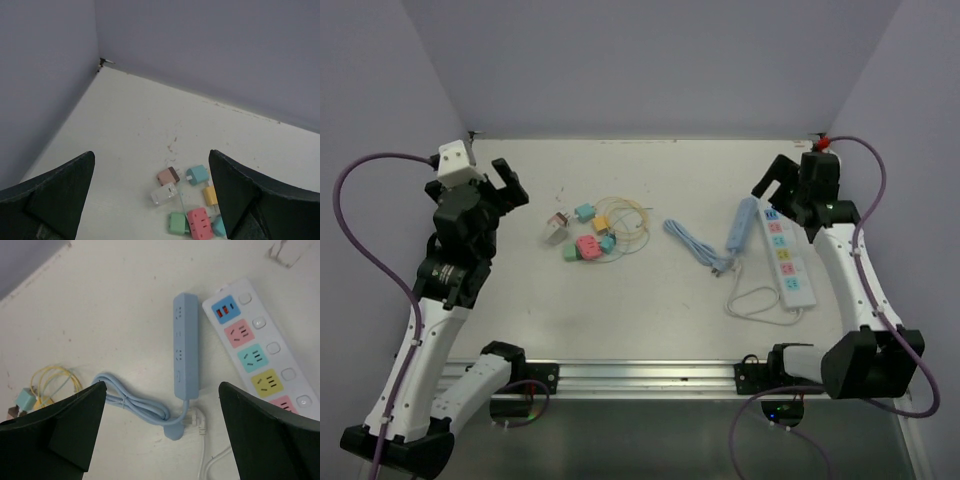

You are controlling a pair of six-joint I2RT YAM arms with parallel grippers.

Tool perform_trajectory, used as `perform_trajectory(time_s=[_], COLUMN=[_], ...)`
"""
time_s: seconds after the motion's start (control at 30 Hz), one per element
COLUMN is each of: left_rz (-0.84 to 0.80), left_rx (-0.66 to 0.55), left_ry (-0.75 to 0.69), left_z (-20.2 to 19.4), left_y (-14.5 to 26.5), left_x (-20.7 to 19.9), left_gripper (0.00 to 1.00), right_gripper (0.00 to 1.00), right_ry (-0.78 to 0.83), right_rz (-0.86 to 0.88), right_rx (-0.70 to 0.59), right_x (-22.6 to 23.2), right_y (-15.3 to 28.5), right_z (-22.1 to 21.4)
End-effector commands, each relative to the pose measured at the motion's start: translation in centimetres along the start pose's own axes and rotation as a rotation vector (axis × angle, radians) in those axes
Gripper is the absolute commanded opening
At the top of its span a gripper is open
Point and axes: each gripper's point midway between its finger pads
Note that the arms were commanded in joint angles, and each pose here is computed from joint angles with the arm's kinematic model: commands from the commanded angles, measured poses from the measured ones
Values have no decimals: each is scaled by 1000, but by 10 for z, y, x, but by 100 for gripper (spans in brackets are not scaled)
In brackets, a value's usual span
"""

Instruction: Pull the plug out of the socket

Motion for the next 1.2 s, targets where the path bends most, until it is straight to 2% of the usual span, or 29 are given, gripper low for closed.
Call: perform_trajectory(time_s=[0.0,0.13,0.2,0.43,0.57,0.73,1.17], left_rz=[170,226,257,327,342,338,317], left_rx=[-138,-254,-302,-429,-454,-468,-456], left_ry=[-51,-40,-28,-7,-24,-11,-5], left_z=[59,105,124,163,171,174,163], left_y=[22,43,55,90,100,103,91], left_x=[41,57,66,90,96,97,89], left_gripper=[100,100,100,100,100,100,100], right_gripper=[99,99,99,99,99,99,99], right_ry=[86,131,169,262,264,266,288], right_rz=[-8,16,-10,128,211,247,267], right_rx=[-211,-431,-502,-747,-852,-890,-855], right_x=[9,25,26,57,60,59,66], right_y=[70,139,162,253,282,290,275], right_z=[57,111,125,155,160,158,153])
Point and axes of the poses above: each gripper's point midway between its finger pads, its own y axis back along the fingers, its own x axis along the line the jaws close on, z = x × y, and after that the axes turned 10 degrees about -y, right-handed
